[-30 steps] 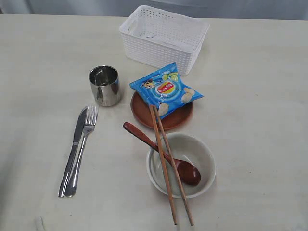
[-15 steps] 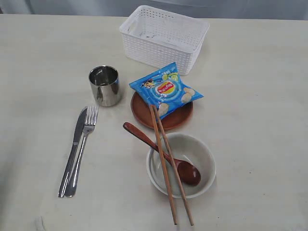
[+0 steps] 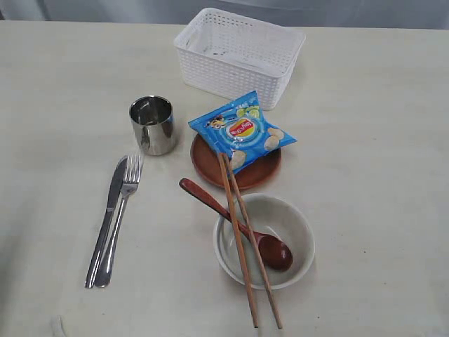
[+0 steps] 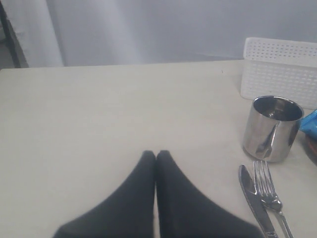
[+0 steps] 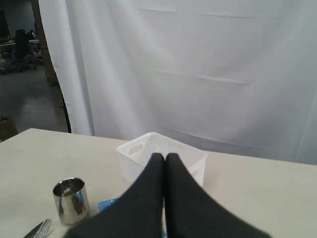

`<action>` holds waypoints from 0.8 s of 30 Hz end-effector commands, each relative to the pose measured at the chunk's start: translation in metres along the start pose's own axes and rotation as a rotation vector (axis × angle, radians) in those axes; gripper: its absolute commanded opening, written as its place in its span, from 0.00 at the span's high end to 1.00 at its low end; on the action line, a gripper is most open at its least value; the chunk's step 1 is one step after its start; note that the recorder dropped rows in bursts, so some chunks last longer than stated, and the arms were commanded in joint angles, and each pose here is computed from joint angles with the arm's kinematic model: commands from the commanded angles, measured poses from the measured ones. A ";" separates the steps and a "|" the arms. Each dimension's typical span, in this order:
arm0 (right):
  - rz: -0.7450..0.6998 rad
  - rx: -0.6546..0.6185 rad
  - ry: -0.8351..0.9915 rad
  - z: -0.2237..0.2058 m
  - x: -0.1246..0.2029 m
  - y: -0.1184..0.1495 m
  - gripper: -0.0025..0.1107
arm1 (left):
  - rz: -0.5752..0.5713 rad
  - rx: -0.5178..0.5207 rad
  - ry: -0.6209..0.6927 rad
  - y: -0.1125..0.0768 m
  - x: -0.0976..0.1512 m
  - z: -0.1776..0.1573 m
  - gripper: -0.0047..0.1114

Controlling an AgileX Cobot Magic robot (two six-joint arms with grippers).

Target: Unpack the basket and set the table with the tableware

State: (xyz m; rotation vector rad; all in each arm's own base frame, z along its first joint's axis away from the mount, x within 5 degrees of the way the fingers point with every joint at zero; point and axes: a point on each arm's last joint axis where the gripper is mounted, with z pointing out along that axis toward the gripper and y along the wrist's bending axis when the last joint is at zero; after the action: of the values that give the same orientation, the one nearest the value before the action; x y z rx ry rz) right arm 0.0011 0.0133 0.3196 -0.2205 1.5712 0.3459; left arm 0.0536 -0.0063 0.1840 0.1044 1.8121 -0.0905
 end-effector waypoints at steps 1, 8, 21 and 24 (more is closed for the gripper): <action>0.001 0.022 0.036 0.010 0.017 -0.004 0.98 | -0.001 0.006 -0.007 0.000 0.000 0.000 0.96; -0.076 0.090 0.104 0.028 0.055 -0.016 0.98 | -0.001 0.006 -0.007 0.000 0.000 0.000 0.96; -0.296 0.220 -0.060 0.050 0.105 -0.033 0.98 | -0.001 0.006 -0.007 0.000 0.000 0.000 0.96; -0.286 0.262 0.021 0.049 0.112 -0.036 0.98 | -0.001 0.006 -0.007 0.000 0.000 0.000 0.96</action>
State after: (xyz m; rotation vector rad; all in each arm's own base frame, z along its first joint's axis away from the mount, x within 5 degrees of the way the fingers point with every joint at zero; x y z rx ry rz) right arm 0.0562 0.0075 0.2086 -0.2551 1.5238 -0.0481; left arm 0.0536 -0.0063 0.1840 0.1044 1.8121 -0.0905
